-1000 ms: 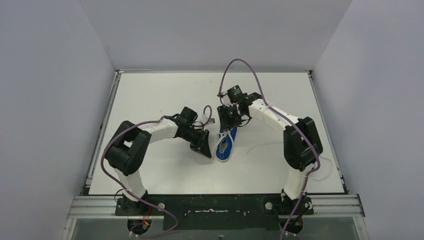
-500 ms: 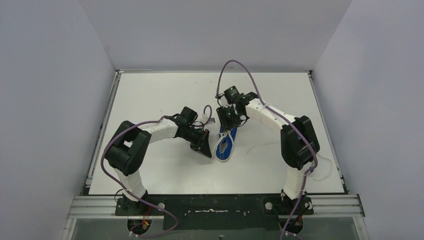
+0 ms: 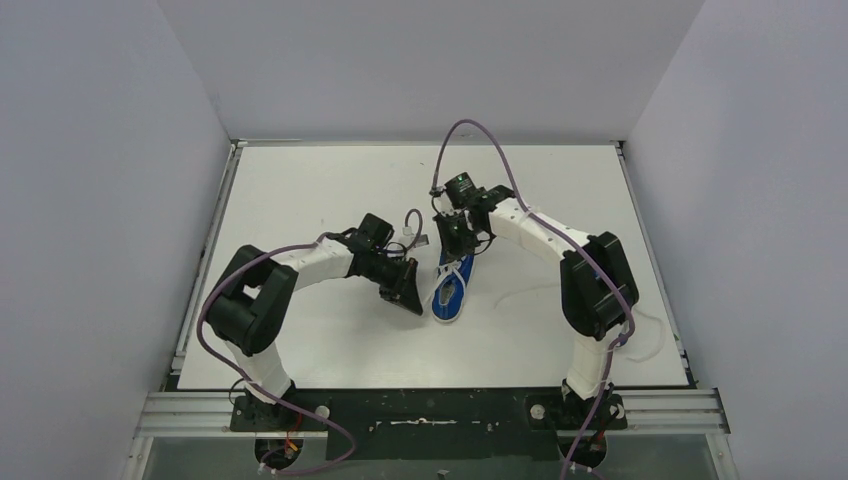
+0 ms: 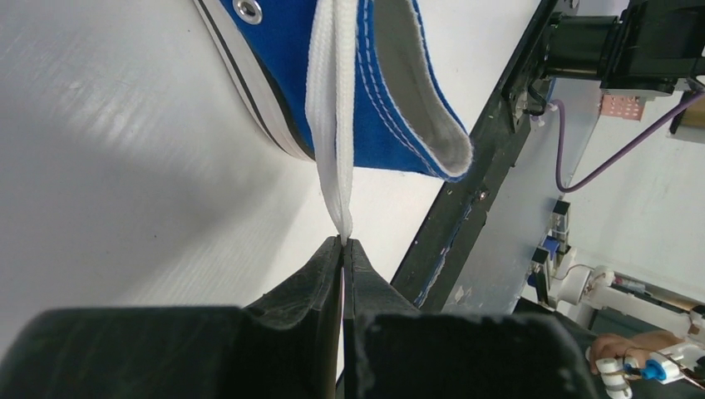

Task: Tie the shoes
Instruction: Tie the shoelace on the shoe.

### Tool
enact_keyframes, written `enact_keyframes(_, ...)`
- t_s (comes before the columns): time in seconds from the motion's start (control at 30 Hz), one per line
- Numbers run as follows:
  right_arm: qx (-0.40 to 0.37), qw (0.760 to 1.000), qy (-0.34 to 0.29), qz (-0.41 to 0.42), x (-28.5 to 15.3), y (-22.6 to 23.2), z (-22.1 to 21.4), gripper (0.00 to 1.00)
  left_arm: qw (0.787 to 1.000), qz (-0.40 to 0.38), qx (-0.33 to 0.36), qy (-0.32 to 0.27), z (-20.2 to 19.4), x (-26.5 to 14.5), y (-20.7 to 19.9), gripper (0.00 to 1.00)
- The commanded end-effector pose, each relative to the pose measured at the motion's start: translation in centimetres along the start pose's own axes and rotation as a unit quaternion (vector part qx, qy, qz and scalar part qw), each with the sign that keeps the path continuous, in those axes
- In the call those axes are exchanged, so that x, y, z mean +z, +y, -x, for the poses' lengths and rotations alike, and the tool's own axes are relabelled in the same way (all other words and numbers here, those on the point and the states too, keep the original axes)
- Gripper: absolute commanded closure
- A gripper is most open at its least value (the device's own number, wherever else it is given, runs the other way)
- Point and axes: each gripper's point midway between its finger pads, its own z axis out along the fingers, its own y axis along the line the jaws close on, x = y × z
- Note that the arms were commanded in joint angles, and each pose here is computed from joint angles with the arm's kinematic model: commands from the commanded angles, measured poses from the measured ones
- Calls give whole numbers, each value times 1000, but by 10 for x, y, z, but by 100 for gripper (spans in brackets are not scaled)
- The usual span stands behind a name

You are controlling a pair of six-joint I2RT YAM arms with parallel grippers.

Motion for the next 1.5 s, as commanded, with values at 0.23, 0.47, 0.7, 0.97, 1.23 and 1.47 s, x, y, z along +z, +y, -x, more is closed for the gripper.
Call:
enact_keyframes(0.23, 274, 924, -150, 223, -59, 7, 70, 100, 995, 2, 73, -65, 29, -19, -40, 100)
enact_keyframes(0.47, 333, 881, -178, 284, -63, 3, 92, 100, 997, 0, 70, -41, 26, -11, -45, 100)
enact_keyframes(0.7, 341, 886, -162, 269, -55, -6, 79, 100, 997, 7, 59, -47, 33, -14, -43, 100)
enact_keyframes(0.97, 353, 888, -162, 245, -38, -31, 76, 100, 998, 44, 20, -33, 23, -16, -17, 100)
enact_keyframes(1.23, 347, 892, -149, 248, -22, -42, 87, 100, 999, 33, 12, -13, 1, -16, -17, 100)
enact_keyframes(1.47, 336, 901, -139, 238, -12, -47, 87, 100, 999, 25, 9, -26, 6, -21, -24, 100)
